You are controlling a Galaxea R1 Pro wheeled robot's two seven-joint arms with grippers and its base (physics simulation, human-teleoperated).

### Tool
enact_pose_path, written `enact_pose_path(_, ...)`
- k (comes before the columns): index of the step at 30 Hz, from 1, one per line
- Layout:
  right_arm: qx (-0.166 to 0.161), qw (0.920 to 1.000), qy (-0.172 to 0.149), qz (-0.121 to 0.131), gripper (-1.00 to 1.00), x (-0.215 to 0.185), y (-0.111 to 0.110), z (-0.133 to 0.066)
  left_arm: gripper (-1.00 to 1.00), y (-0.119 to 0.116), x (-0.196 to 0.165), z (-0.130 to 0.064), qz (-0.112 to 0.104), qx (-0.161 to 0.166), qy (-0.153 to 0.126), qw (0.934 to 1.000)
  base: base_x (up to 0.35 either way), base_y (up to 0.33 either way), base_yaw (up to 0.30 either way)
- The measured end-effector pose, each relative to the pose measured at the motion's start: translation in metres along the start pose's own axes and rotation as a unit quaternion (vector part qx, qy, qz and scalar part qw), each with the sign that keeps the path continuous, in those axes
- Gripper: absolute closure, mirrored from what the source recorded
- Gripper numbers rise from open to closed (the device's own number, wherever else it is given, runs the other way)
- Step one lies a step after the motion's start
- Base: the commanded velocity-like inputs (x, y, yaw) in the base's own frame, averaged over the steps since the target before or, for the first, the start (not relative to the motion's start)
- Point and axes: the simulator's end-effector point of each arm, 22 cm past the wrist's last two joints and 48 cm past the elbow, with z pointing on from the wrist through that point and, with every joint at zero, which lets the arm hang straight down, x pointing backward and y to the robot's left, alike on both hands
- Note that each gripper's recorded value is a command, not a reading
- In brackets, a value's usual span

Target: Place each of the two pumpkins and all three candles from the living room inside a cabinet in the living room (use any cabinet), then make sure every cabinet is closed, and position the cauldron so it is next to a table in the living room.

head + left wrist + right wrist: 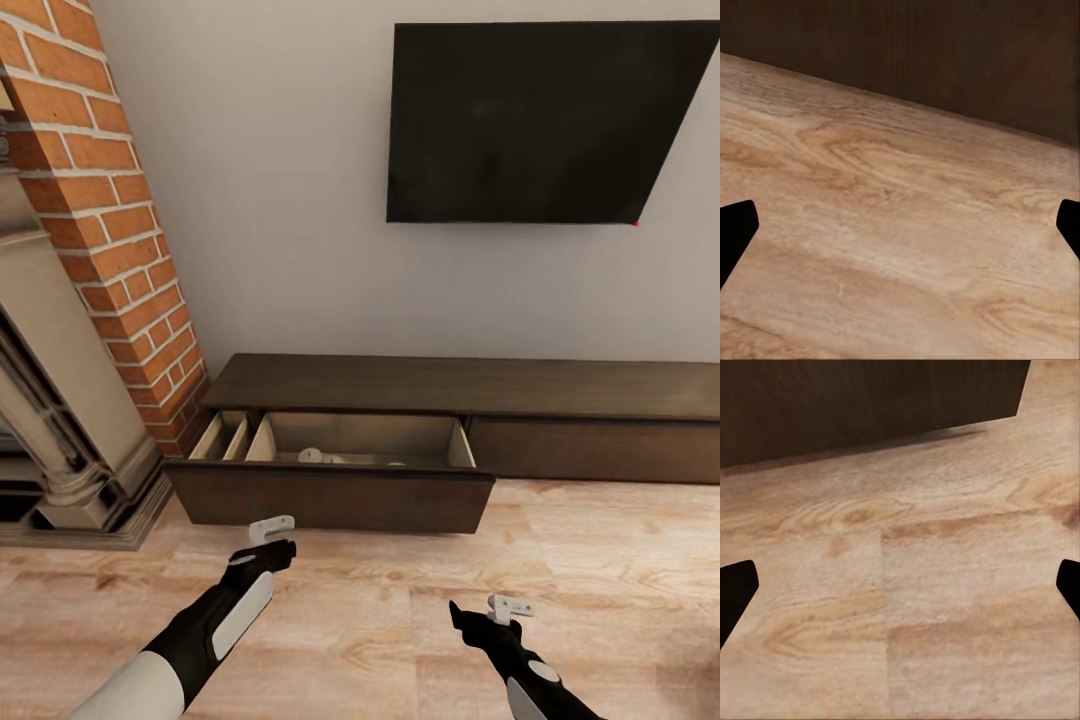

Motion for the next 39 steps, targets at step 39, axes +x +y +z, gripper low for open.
enact_pose_path(39,-0.053,0.9742,-0.213,-0.053,-1.0,-0.008,0.085,0.026,-1.0,-0.014,0.086,0.051,0.087,0.019,-0.134,0.987,0.0,0.0,0.0)
